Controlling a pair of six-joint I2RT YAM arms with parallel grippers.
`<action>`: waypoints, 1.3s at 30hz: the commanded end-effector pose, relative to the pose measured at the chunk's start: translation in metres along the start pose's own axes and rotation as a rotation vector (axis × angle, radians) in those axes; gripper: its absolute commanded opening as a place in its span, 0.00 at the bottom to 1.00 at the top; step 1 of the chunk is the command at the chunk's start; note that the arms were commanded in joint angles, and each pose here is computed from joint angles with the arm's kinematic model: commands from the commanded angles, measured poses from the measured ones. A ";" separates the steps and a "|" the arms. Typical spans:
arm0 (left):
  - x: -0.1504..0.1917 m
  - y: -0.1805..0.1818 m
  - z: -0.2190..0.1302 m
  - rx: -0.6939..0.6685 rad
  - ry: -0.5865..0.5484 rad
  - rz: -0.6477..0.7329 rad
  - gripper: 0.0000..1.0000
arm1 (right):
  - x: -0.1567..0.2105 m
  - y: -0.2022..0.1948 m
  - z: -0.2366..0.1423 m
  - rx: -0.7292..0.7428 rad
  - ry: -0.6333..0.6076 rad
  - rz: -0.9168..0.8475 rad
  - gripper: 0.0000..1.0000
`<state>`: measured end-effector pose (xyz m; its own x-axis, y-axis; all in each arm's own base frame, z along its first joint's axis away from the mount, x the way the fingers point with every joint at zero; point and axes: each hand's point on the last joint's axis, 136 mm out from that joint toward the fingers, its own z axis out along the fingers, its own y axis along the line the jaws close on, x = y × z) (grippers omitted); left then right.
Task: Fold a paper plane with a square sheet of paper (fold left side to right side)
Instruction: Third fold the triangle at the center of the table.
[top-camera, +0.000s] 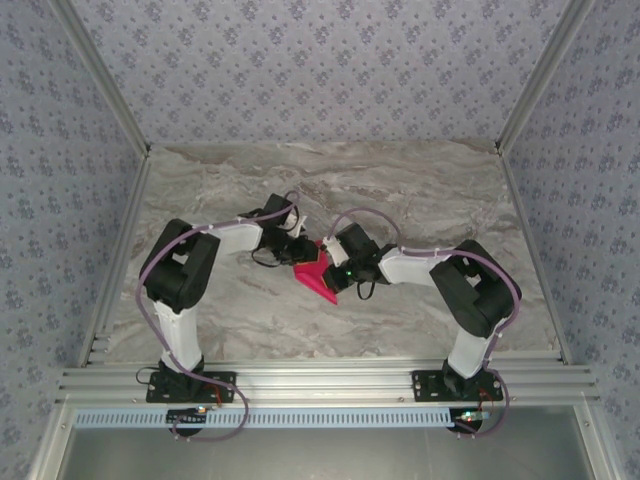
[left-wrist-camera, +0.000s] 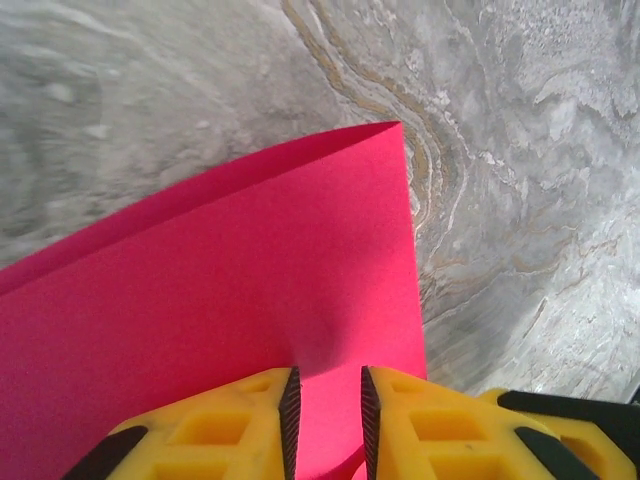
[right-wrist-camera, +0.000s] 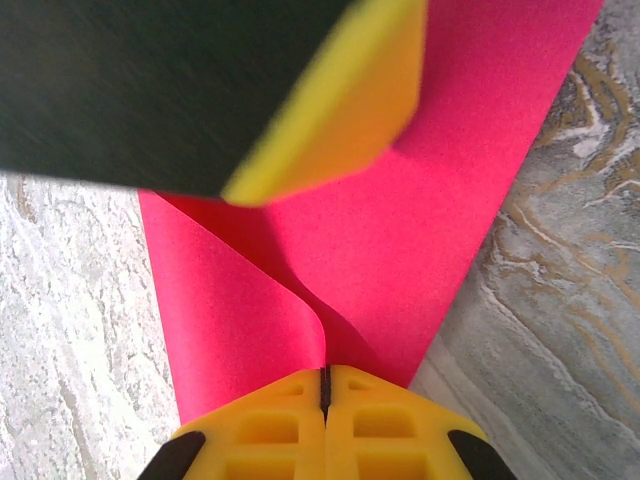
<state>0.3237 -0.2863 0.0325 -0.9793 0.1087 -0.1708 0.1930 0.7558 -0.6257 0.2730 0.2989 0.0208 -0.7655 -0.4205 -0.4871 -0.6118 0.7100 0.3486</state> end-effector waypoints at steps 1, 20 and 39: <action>-0.018 -0.008 -0.034 -0.013 -0.068 0.028 0.28 | 0.027 -0.009 0.010 0.032 0.106 0.009 0.00; 0.042 -0.028 -0.015 0.135 -0.031 -0.016 0.15 | 0.027 -0.005 0.011 0.021 0.119 -0.002 0.00; 0.066 -0.003 0.001 0.041 0.019 -0.053 0.15 | 0.028 -0.003 0.012 0.028 0.135 -0.019 0.01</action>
<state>0.2649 -0.2866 0.0321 -0.9851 0.0841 -0.1498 0.1646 0.7120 -0.6826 0.2732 0.3043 0.0211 -0.7540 -0.4495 -0.4789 -0.6314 0.6970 0.3398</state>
